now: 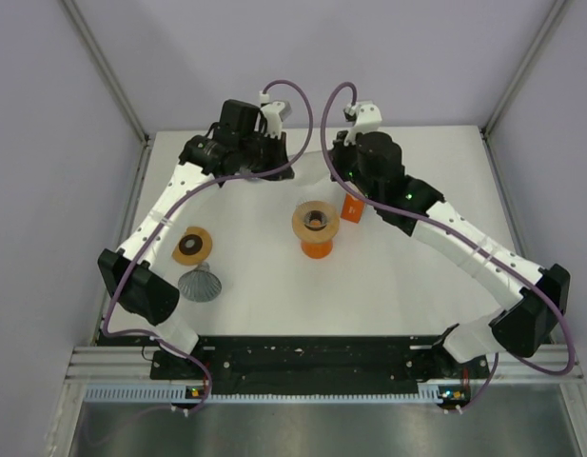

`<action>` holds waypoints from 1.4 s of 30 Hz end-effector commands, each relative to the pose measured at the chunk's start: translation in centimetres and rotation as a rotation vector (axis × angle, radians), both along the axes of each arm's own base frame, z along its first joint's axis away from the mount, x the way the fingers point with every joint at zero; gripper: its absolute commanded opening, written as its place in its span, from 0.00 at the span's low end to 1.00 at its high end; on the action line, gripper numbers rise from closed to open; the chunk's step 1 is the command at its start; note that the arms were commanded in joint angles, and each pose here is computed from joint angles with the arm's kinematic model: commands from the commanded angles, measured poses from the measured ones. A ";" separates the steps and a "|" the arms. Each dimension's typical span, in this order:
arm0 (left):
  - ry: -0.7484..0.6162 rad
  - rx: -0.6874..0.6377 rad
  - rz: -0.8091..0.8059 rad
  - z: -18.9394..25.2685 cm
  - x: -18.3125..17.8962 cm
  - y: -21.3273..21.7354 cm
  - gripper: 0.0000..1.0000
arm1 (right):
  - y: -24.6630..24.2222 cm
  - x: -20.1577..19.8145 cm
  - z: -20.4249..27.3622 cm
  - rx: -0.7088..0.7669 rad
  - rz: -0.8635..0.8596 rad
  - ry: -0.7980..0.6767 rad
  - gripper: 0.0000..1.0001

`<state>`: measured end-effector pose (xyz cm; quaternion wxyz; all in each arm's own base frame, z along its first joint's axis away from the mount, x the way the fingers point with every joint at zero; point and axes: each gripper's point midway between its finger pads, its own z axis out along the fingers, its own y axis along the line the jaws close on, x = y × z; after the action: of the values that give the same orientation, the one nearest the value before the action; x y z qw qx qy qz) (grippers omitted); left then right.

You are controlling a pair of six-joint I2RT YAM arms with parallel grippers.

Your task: Place the coffee filter in the dripper

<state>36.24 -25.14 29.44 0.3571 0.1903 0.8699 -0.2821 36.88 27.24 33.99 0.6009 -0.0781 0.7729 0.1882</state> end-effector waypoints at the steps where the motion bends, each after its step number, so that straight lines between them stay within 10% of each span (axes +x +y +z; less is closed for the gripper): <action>1: -0.075 0.054 0.033 0.9 0.4 1.7 0.00 | -2.0 -0.1 4.2 -0.004 -0.007 -0.128 0.00; 21: -0.108 0.043 -0.066 2.9 -1.5 0.3 0.00 | 2.0 1.0 1.0 -0.156 0.193 -0.111 0.36; 26: -0.109 0.060 -0.086 2.8 -1.6 0.4 0.00 | 0.7 2.2 0.6 -0.200 0.102 -0.112 0.01; 42: -0.219 0.278 -0.045 1.9 0.2 3.8 0.04 | -2.3 2.2 0.4 -0.290 0.021 -0.105 0.00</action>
<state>36.69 -23.22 28.97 0.3879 0.2836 0.8596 -0.1739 38.51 27.62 31.32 0.5935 -0.2170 0.7679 0.1052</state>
